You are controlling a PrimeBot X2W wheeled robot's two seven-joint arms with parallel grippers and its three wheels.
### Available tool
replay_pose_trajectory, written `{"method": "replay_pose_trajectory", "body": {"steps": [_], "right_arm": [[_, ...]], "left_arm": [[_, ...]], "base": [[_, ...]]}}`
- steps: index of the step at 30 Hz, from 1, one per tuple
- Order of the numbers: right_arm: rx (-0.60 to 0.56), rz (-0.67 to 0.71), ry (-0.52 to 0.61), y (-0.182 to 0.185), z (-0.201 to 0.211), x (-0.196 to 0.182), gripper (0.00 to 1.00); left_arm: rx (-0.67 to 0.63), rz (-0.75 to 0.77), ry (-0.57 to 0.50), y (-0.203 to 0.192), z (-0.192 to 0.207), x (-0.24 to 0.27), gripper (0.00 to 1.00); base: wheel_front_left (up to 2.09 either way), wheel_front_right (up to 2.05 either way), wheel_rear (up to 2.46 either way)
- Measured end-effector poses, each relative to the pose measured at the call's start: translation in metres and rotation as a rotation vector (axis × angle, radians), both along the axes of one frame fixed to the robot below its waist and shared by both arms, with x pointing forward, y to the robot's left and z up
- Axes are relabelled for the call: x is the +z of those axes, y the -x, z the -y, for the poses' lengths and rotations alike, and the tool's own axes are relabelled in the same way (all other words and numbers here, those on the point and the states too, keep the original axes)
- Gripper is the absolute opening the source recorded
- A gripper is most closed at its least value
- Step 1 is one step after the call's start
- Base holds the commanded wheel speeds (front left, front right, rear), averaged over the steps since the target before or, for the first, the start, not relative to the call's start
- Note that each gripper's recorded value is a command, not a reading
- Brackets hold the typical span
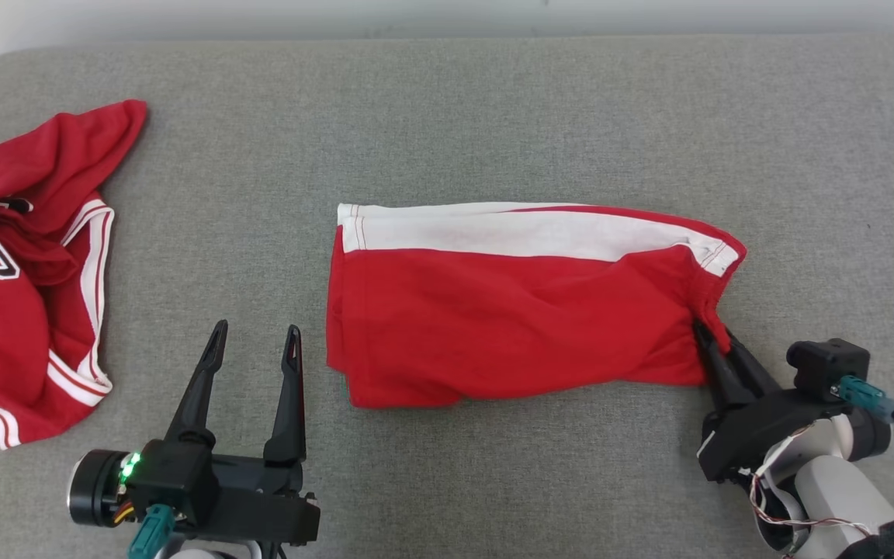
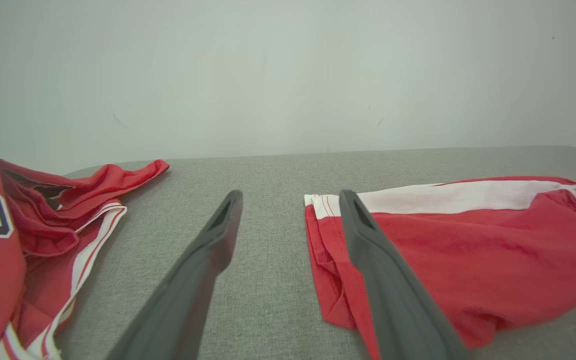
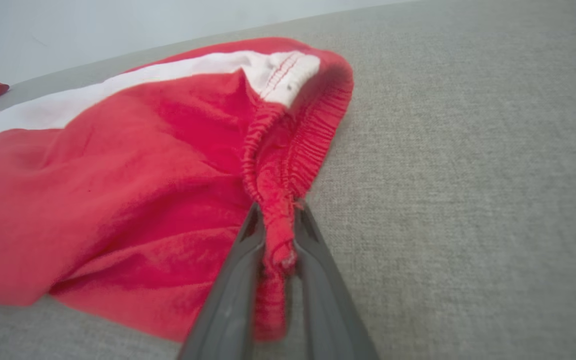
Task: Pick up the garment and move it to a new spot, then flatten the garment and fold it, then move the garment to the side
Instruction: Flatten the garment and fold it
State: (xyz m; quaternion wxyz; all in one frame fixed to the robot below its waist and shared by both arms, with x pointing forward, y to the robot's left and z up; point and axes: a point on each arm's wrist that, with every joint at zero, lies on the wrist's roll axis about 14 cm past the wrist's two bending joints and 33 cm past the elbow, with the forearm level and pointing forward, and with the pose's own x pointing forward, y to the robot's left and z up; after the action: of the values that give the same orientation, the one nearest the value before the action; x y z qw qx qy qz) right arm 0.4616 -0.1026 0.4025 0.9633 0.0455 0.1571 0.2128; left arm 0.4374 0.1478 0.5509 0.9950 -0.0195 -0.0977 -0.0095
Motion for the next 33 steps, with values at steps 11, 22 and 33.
{"method": "replay_pose_trajectory", "body": {"steps": [11, 22, 33], "right_arm": [[-0.18, 0.035, 0.067, 0.001, 0.084, 0.009, 0.0], [-0.048, 0.206, -0.002, -0.001, 0.032, 0.078, 0.0], [0.256, 0.193, -0.095, 0.036, -0.082, 0.106, 0.0]], "left_arm": [[-0.015, 0.02, 0.002, 0.0, 0.006, 0.007, 1.0], [-0.04, 0.03, 0.003, -0.002, 0.014, 0.012, 1.0], [-0.039, 0.026, 0.003, 0.0, 0.013, 0.013, 1.0]], "base": [[0.0, 0.0, 0.0], [0.0, 0.0, 0.0], [0.0, 0.0, 0.0]]}}
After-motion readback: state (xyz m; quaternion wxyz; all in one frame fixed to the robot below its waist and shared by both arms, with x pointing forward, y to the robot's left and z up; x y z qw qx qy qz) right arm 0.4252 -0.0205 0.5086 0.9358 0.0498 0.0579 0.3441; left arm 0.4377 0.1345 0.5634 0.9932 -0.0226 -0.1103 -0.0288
